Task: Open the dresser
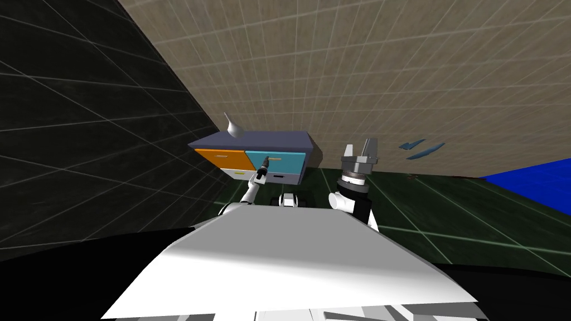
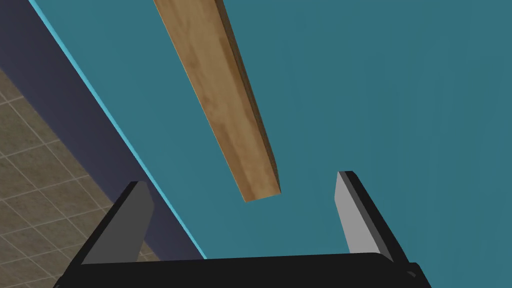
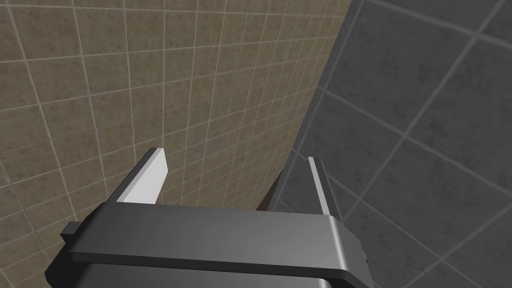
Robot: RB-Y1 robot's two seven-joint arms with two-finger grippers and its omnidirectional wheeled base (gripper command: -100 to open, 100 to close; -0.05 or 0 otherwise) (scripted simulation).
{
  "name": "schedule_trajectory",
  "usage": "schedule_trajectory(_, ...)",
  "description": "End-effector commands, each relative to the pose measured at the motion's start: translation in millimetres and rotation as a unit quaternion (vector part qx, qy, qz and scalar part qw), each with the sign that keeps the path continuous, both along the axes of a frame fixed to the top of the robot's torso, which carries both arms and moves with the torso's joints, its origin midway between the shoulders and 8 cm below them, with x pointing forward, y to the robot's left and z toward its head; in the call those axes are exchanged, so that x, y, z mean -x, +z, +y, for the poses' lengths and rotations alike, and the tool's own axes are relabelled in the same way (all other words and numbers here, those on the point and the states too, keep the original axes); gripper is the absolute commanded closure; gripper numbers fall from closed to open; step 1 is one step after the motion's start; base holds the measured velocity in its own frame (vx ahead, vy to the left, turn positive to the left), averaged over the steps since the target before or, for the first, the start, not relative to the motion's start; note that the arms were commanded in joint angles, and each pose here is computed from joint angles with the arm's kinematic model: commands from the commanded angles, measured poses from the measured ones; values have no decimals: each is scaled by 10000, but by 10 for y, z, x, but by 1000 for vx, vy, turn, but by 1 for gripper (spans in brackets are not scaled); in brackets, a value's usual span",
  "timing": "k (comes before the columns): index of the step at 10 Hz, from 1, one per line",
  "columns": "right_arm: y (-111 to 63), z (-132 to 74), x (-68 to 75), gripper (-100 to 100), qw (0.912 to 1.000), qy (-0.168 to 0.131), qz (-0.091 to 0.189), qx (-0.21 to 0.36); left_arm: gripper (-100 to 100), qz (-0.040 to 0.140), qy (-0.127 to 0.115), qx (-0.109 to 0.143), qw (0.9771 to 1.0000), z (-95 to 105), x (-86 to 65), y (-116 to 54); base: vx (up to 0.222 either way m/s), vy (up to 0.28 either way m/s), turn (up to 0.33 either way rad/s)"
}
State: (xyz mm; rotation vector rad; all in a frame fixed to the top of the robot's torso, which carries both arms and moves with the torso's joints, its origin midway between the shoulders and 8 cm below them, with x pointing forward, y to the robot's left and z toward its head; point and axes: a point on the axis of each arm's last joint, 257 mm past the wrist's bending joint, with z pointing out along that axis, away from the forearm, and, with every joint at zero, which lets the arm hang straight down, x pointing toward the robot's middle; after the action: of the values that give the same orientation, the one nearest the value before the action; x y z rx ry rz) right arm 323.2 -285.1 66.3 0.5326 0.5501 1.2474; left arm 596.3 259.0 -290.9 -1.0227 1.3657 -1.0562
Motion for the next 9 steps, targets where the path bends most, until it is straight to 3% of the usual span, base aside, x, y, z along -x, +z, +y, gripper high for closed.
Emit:
schedule_trajectory(1, 0, 0, 0, 0, 10000, 0, -1, 0, -100, -3, 0, -1, 10000, 0, -1, 2, 20, -3, 1)
schedule_trajectory(2, 0, 0, -1, 0, 10000, 1, -1, 0, 100, -3, -1, -1, 10000, -1, -2, 3, 10, -1, 0)
schedule_trajectory(7, 1, 1, -1, 0, 10000, 2, -2, 0, 100, 22, -44, -8, 10000, -53, -35, 30, -172, 21, 12)
schedule_trajectory(9, 1, 1, -1, 0, 10000, 1, -1, 0, 100, 92, -52, 5, 9999, -71, -1, -39, -117, -5, 13)
